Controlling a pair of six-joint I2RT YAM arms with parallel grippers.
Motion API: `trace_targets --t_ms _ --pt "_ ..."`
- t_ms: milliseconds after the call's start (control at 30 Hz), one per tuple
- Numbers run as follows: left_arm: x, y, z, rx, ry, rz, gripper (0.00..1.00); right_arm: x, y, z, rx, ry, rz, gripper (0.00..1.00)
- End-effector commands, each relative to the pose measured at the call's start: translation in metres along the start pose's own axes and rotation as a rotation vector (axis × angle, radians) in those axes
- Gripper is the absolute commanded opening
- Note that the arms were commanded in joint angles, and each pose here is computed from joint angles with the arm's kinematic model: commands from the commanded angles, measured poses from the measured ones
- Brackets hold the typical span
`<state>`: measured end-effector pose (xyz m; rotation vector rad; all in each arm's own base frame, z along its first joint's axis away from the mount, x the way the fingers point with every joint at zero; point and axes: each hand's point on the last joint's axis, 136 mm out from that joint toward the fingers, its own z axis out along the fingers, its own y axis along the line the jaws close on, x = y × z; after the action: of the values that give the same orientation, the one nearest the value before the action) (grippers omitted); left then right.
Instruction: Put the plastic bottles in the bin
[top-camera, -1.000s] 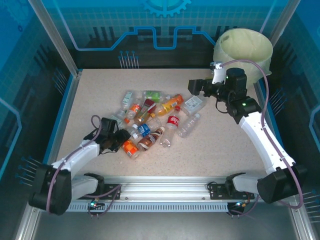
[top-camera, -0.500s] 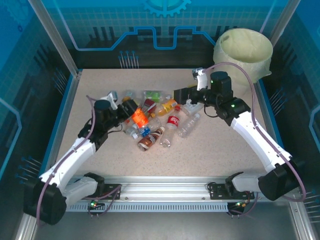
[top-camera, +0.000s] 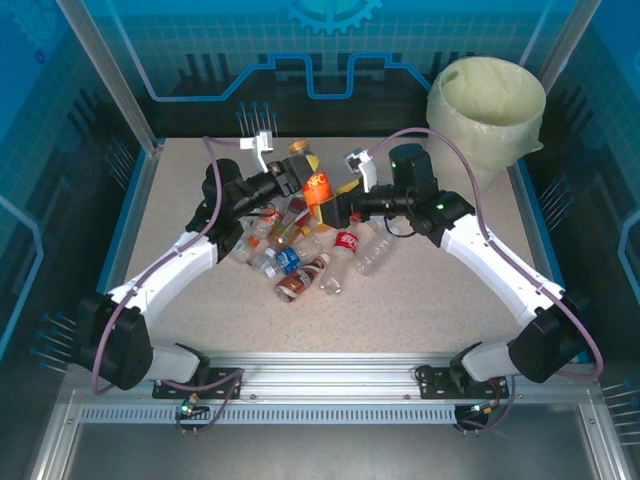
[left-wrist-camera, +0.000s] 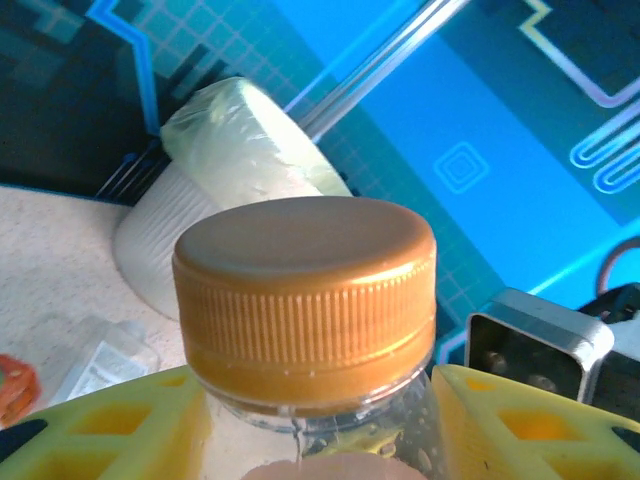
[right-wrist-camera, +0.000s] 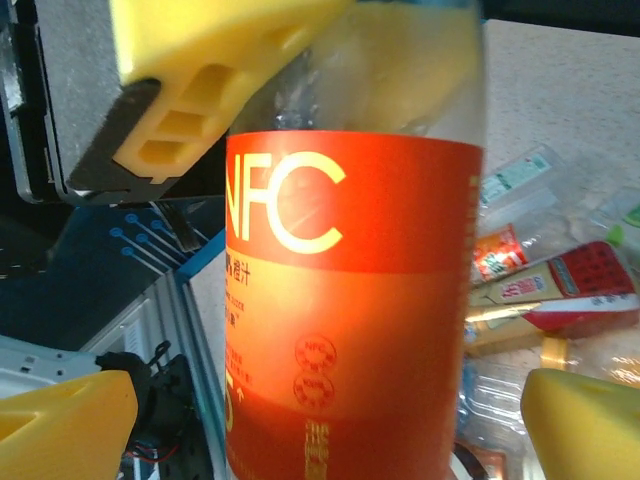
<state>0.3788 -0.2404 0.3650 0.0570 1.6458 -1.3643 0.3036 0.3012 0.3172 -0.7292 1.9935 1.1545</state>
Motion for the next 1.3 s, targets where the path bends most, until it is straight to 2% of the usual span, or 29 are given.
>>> trace_targets --t_ms 0,133,233,367,533,667,767,900,1000,1267 --pt "-0.014 -0.041 0.002 0.156 -0.033 0.065 0.43 -0.013 0.018 0.009 -0.092 -0.024 -0.005 1.00" --pt "-0.014 -0.042 0.000 0.165 -0.041 0.068 0.43 -0.024 0.019 0.016 -0.101 -0.052 0.028 0.97" --pt "-0.011 -0.038 -0.001 0.154 -0.040 0.068 0.43 -0.033 0.022 0.021 -0.144 -0.066 0.072 0.85" --pt "-0.011 -0.034 0.000 0.136 -0.039 0.059 0.43 -0.034 0.018 0.026 -0.129 -0.058 0.077 0.72" --pt "-0.010 -0.029 0.003 0.123 -0.037 0.038 0.45 -0.037 0.021 0.020 -0.119 -0.066 0.052 0.60" --pt "-0.008 -0.023 0.004 0.096 -0.028 0.009 0.51 -0.035 0.016 0.018 -0.076 -0.057 0.037 0.52" --pt "-0.007 -0.018 0.002 0.060 -0.024 -0.001 0.60 -0.033 0.002 0.017 0.000 -0.038 0.053 0.50" --pt "-0.005 -0.002 -0.007 -0.052 -0.029 -0.024 0.76 -0.030 -0.021 0.010 0.116 -0.027 0.060 0.50" --pt "-0.004 0.009 -0.021 -0.148 -0.048 -0.017 0.98 -0.029 -0.046 -0.001 0.229 -0.020 0.075 0.50" --pt "0.007 0.064 -0.097 -0.549 -0.162 -0.012 0.99 -0.052 -0.113 -0.049 0.379 -0.109 0.213 0.50"
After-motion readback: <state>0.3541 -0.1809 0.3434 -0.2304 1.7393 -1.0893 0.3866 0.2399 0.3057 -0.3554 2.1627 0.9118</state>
